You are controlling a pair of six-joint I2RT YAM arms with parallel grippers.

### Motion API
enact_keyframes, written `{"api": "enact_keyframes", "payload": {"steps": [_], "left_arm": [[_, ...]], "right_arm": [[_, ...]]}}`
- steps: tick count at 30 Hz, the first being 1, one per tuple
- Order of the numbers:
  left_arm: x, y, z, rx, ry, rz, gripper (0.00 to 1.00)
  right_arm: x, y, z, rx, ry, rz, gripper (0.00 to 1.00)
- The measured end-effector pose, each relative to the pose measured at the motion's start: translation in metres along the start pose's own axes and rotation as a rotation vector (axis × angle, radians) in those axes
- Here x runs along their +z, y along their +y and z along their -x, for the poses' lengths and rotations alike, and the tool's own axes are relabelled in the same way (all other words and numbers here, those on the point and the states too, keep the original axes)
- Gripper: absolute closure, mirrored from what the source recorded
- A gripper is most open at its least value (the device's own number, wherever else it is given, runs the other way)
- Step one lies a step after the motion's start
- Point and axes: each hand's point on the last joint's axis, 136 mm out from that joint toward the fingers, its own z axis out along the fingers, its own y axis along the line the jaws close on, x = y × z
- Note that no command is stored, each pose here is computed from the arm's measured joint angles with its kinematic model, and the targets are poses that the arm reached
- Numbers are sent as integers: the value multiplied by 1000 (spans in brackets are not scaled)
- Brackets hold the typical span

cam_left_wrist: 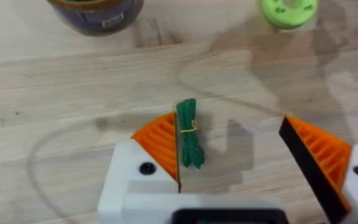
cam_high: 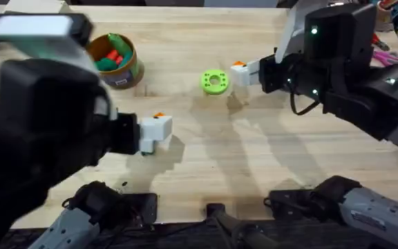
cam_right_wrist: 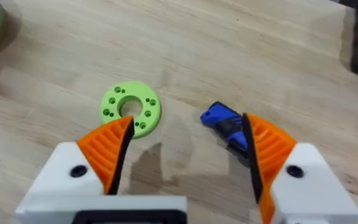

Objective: Pick up the gripper from the table and insert it into the empty holder that is missing its gripper. Then pick up a screw, insert it into the mounting hole, and use the screwdriver to tighten it. Finally, clean up the table by picking up the vegetable and placing it into the bucket.

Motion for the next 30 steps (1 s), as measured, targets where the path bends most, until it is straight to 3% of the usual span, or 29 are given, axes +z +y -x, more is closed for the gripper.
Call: {"api": "enact_keyframes", "payload": {"steps": [7, 12, 15, 18, 30], "left_arm": [[25, 0, -20, 2, 183, 46, 14], [37, 3, -27, 3, 257, 88, 14], [53, 3, -27, -61, 293, 130, 14], [66, 6, -37, -78, 347, 165, 14], [99, 16, -70, -72, 549, 272, 34]], "right_arm": [[0, 0, 0, 16, 2, 0, 12], [0, 0, -2, 18, 9, -1, 14], [0, 0, -2, 17, 9, -1, 12], [0, 0, -2, 17, 9, -1, 12], [0, 0, -6, 14, 25, -2, 12]]}}
